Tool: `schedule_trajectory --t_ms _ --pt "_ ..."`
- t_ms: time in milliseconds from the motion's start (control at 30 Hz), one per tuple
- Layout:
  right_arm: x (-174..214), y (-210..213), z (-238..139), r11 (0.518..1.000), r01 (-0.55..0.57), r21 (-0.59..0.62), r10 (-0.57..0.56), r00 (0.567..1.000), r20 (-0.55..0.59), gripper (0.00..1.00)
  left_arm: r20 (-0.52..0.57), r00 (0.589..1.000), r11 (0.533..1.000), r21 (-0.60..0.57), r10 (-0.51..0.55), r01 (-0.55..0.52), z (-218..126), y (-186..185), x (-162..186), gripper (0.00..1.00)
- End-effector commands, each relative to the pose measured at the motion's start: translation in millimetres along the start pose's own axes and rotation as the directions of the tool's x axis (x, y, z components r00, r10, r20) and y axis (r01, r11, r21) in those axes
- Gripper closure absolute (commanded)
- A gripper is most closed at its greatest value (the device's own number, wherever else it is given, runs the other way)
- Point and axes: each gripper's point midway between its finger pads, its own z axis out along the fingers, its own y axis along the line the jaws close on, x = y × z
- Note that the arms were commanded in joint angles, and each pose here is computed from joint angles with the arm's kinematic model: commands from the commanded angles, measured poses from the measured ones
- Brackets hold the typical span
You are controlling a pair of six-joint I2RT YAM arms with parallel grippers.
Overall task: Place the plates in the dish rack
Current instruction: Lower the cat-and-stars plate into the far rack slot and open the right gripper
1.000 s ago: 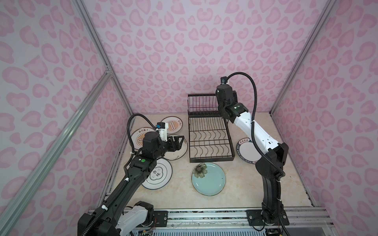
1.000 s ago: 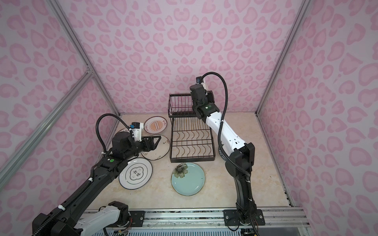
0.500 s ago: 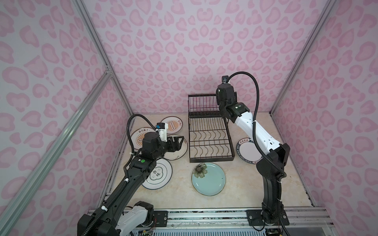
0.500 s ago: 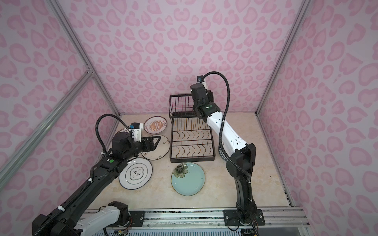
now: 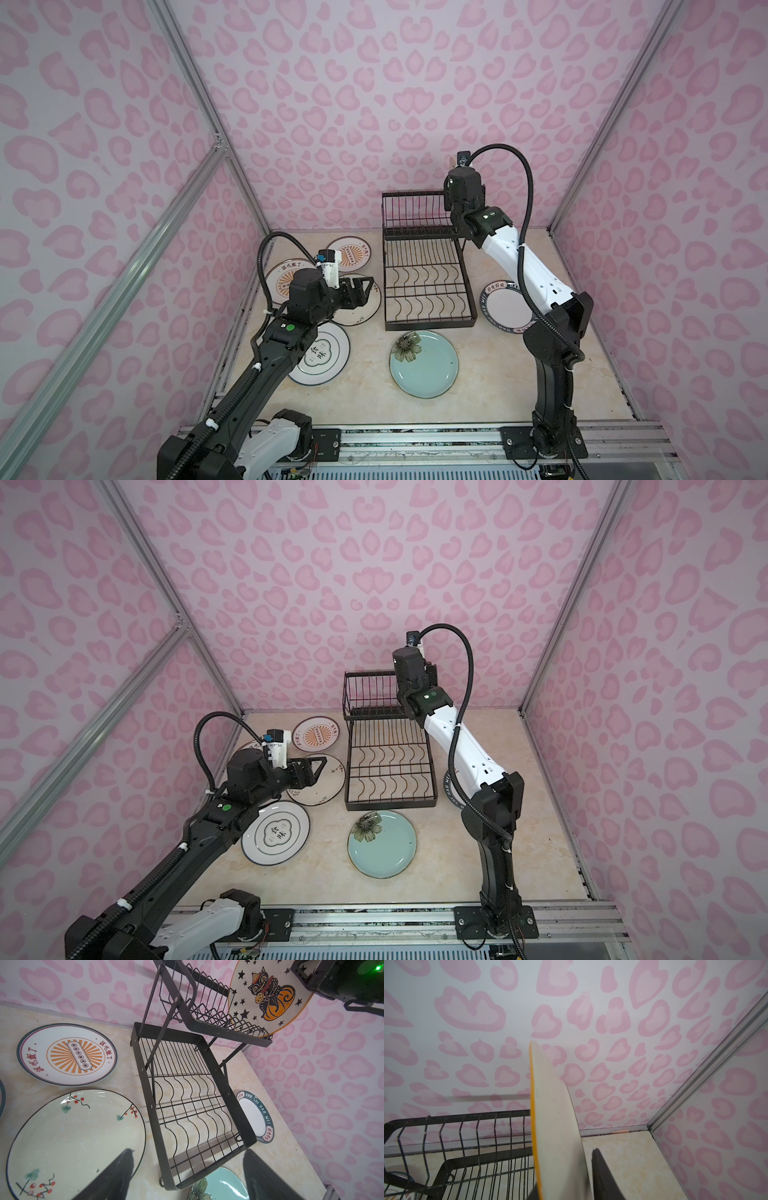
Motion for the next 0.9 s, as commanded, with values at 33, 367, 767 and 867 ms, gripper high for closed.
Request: schedule_trajectory --t_ms 33,367,767,867 --pt "-3.6 0.0 0.2 0.997 -0.064 -0.049 0.065 0.998 0.004 0.76 0.01 1.0 1.0 0.007 0.007 -0.007 -0.3 -1.4 -2.4 0.15" --pt "-3.3 -4.8 -0.3 0.989 -0.114 -0.091 0.114 0.993 -0.002 0.72 0.012 1.0 1.0 0.01 0.007 -0.007 -0.8 -2.2 -3.3 0.15" --pt "-21.3 -5.4 -10.6 0.979 -0.141 -0.147 0.148 0.988 0.034 0.37 0.014 1.0 1.0 0.001 -0.003 0.003 0.7 -0.7 -5.0 0.14" --pt "-29.7 -6.9 -14.0 0.978 -0.137 -0.161 0.146 0.988 0.051 0.32 0.011 1.0 1.0 -0.003 -0.004 0.004 1.3 -0.4 -5.4 0.14"
